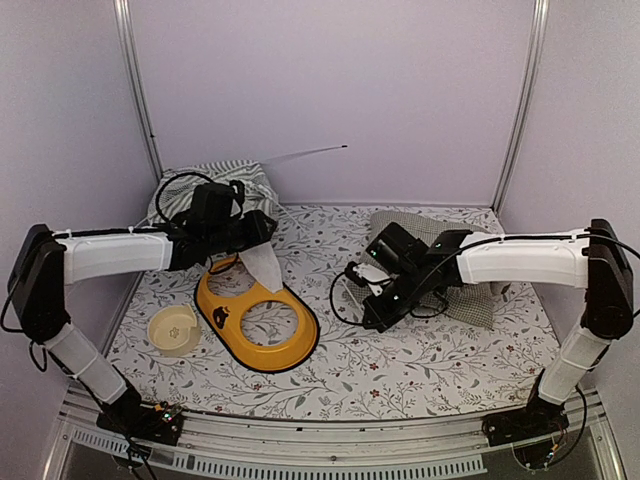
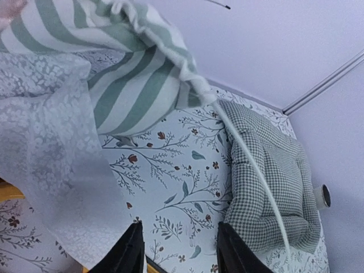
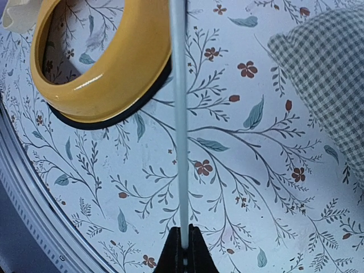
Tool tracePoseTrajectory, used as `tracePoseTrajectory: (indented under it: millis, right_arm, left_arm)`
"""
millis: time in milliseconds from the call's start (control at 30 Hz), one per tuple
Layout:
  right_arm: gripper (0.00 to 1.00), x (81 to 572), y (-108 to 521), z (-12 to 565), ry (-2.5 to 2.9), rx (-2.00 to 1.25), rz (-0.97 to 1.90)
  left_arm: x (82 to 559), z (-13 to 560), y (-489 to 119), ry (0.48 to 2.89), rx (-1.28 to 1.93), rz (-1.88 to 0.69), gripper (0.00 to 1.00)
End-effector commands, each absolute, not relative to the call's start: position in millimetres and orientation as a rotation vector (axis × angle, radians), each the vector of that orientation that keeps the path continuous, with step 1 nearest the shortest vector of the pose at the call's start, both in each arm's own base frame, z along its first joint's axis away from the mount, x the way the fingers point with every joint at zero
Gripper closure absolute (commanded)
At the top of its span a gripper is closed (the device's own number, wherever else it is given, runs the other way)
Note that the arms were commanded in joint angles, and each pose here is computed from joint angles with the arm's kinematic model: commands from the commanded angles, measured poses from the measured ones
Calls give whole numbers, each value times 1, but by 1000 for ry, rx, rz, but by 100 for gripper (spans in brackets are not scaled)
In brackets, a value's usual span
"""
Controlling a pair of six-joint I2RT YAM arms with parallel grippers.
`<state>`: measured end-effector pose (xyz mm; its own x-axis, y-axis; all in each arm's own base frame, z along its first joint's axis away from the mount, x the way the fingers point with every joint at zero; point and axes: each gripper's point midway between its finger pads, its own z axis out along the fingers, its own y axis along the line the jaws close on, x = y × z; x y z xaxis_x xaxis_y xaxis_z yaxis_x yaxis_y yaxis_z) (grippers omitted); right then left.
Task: Set up the pet tent
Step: Adjust the tent flap on the tent.
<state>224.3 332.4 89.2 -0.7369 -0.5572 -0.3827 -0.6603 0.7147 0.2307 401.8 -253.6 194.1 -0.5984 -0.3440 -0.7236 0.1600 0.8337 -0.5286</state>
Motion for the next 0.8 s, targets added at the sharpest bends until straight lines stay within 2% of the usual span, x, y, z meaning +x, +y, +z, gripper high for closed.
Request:
tracePoseTrajectory:
  millis: [0, 167, 267, 500, 700, 767]
  right_arm:
    - [100, 250, 366, 154, 2398, -941, 650]
    - [100, 252, 372, 172, 2362, -945, 684]
    - [100, 253, 375, 179, 2347, -946, 694]
    - [100, 256, 380, 186, 2331, -946, 708]
    - [100, 258, 384, 193, 2315, -951, 715]
    - [100, 259, 385, 195, 2313, -955, 717]
  left_arm:
    - [434, 225, -255, 1956, -160, -629, 54]
    - [452, 219, -261, 1954, -152, -617, 48]
    - [457, 197, -251, 2027, -231, -538, 45]
    - [445, 141, -167, 2132, -532, -356, 46]
    - [435, 130, -85, 2097, -718, -264, 46]
    - [439, 138, -83, 2071, -678, -333, 46]
